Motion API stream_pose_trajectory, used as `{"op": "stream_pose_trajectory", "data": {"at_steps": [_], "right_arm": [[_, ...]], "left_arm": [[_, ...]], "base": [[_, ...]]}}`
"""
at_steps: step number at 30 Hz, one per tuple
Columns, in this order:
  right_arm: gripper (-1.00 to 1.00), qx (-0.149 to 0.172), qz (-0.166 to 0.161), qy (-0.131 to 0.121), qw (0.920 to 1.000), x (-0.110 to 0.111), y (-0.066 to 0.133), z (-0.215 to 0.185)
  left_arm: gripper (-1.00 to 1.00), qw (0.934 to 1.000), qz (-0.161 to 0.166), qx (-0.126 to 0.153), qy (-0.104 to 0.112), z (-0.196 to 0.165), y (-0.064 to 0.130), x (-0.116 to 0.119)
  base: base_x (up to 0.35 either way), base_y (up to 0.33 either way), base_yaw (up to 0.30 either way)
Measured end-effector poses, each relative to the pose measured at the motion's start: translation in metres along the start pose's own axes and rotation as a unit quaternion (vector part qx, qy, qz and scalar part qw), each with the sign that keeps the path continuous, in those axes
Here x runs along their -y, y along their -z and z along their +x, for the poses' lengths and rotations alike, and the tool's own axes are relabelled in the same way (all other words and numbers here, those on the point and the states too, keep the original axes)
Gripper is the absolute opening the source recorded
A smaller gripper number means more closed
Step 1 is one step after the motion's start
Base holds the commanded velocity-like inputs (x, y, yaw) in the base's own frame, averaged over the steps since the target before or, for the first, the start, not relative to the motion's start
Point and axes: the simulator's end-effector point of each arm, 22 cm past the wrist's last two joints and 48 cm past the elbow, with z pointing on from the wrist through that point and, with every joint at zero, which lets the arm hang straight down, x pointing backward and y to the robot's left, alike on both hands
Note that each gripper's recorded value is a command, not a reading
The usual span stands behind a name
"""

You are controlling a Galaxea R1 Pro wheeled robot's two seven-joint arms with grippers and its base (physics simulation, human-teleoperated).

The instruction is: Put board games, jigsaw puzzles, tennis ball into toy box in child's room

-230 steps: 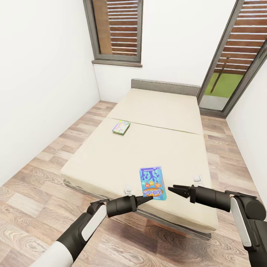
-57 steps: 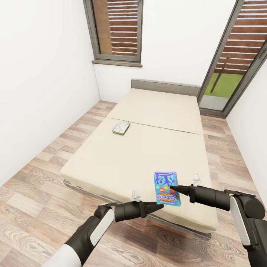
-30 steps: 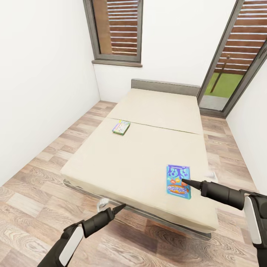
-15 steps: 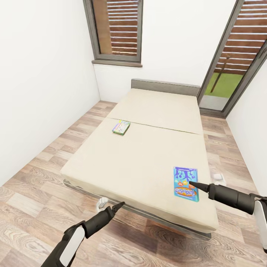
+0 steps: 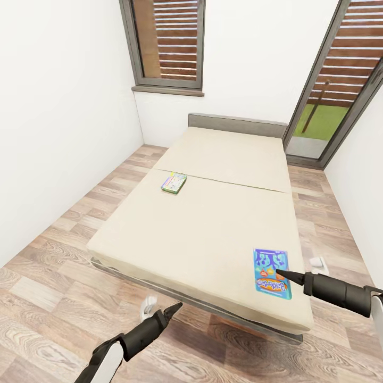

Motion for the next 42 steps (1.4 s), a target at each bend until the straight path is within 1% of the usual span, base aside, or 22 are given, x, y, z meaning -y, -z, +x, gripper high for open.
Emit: {"op": "stream_pose_trajectory", "data": {"at_steps": [3, 8, 13, 18, 26, 42], "right_arm": [[-1.00, -0.005, 0.004, -0.003, 1.0000, -0.001, 0.003, 0.003], [-1.00, -0.013, 0.007, -0.010, 0.9998, -0.005, 0.006, 0.009], [-1.00, -0.020, 0.011, -0.013, 0.9996, -0.009, 0.008, 0.012], [-1.00, -0.029, 0.021, -0.013, 0.9993, -0.010, 0.011, 0.014], [-1.00, -0.033, 0.026, -0.012, 0.9991, -0.017, 0.018, 0.009], [-1.00, -0.031, 0.024, -0.010, 0.9992, -0.038, 0.028, -0.004]], "left_arm": [[1.00, 1.0000, -0.003, 0.001, 0.004, 0.007, 0.009, 0.000], [1.00, 1.0000, -0.003, 0.002, 0.002, 0.011, 0.019, 0.008], [1.00, 1.0000, -0.005, 0.001, -0.001, 0.013, 0.024, 0.016], [1.00, 0.9998, -0.017, 0.002, -0.002, 0.013, 0.029, 0.017], [1.00, 0.9997, -0.024, 0.004, -0.001, 0.012, 0.036, 0.025], [1.00, 0.9997, -0.025, 0.006, -0.003, 0.010, 0.049, 0.048]], "base": [[0.000, 0.000, 0.000], [0.000, 0.000, 0.000], [0.000, 0.000, 0.000], [0.000, 0.000, 0.000], [0.000, 0.000, -0.015], [0.000, 0.000, -0.041]]}}
